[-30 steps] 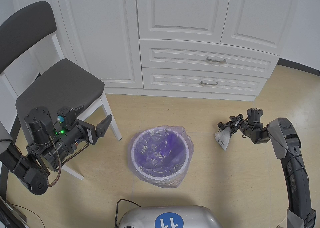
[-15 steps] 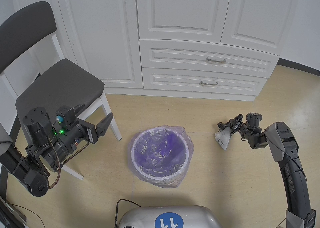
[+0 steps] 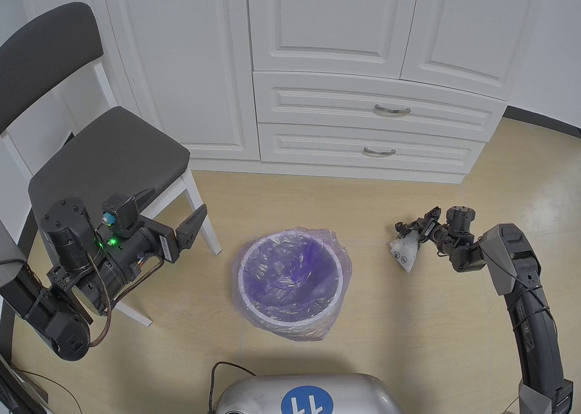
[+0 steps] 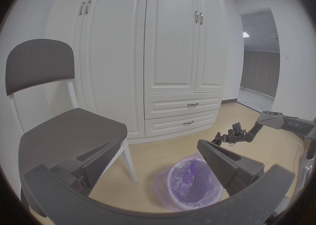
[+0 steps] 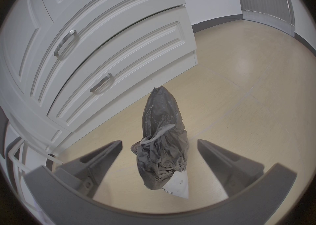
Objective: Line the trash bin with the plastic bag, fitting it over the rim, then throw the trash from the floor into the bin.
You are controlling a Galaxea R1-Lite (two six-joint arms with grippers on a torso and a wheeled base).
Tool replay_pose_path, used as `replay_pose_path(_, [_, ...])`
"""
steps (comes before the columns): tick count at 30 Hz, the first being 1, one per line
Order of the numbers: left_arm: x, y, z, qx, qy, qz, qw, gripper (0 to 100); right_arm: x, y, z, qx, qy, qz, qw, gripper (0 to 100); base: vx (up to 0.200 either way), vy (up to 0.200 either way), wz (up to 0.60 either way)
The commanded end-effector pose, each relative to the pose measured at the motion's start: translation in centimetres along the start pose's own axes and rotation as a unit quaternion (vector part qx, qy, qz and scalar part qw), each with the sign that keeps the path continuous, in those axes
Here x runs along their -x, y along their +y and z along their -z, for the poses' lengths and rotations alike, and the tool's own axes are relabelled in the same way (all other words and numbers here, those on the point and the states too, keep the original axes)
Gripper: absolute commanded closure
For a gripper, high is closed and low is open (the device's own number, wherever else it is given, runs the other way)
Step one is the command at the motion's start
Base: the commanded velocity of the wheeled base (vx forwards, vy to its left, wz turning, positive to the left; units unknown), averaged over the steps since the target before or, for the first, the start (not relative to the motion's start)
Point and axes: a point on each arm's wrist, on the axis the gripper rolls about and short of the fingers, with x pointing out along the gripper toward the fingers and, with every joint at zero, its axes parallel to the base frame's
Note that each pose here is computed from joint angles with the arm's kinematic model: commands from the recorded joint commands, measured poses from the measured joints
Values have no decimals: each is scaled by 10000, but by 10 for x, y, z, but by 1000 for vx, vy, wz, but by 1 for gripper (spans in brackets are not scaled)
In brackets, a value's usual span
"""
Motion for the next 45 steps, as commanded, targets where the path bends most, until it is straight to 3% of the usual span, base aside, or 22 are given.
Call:
replay_pose_path(1, [0, -2, 1, 0, 12, 40, 10000, 0, -1, -1, 2, 16, 17, 8, 10000, 100, 0, 0, 0])
replay_pose_path(9, [3, -3, -1, -23, 3, 47, 10000, 0, -1, 0, 1, 114, -329, -160, 9993, 100, 0, 0, 0])
replay_pose_path(16, [6, -9, 0, -249, -16, 6, 9997, 0, 11, 29, -42, 536, -916, -135, 9943, 100, 0, 0, 0])
replay_pose_path(20, [6, -9, -4, -360, -184, -70, 9992, 0, 32, 39, -60, 968, -807, -32, 9920, 100, 0, 0, 0])
replay_pose_path(22, [8, -8, -4, -429, -228, -85, 9988, 0, 50, 44, -74, 1422, -794, 53, 9866, 100, 0, 0, 0])
replay_pose_path(26, [16, -8, -11, -572, -334, -97, 9978, 0, 95, 49, -95, 2364, -830, 145, 9680, 100, 0, 0, 0])
replay_pose_path(31, [30, -10, -25, -788, -595, -65, 9951, 0, 145, 64, -101, 2825, -1090, -243, 9527, 100, 0, 0, 0])
replay_pose_path(32, [36, -10, -31, -861, -708, -90, 9937, 0, 166, 73, -105, 3139, -1282, -351, 9401, 100, 0, 0, 0])
replay_pose_path(36, [44, -8, -40, -954, -898, -157, 9913, 0, 205, 90, -106, 3804, -1684, -465, 9082, 100, 0, 0, 0])
replay_pose_path(37, [44, -8, -40, -954, -898, -157, 9913, 0, 205, 90, -106, 3804, -1684, -465, 9082, 100, 0, 0, 0])
replay_pose_path(38, [47, -7, -45, -959, -1001, -185, 9902, 0, 223, 100, -100, 4150, -1957, -592, 8866, 100, 0, 0, 0])
replay_pose_path(42, [54, -6, -53, -1005, -1187, -228, 9876, 0, 254, 118, -82, 4752, -2474, -821, 8404, 100, 0, 0, 0])
replay_pose_path(45, [57, -5, -58, -1115, -1302, -274, 9848, 0, 272, 128, -59, 5196, -2205, -1016, 8192, 100, 0, 0, 0])
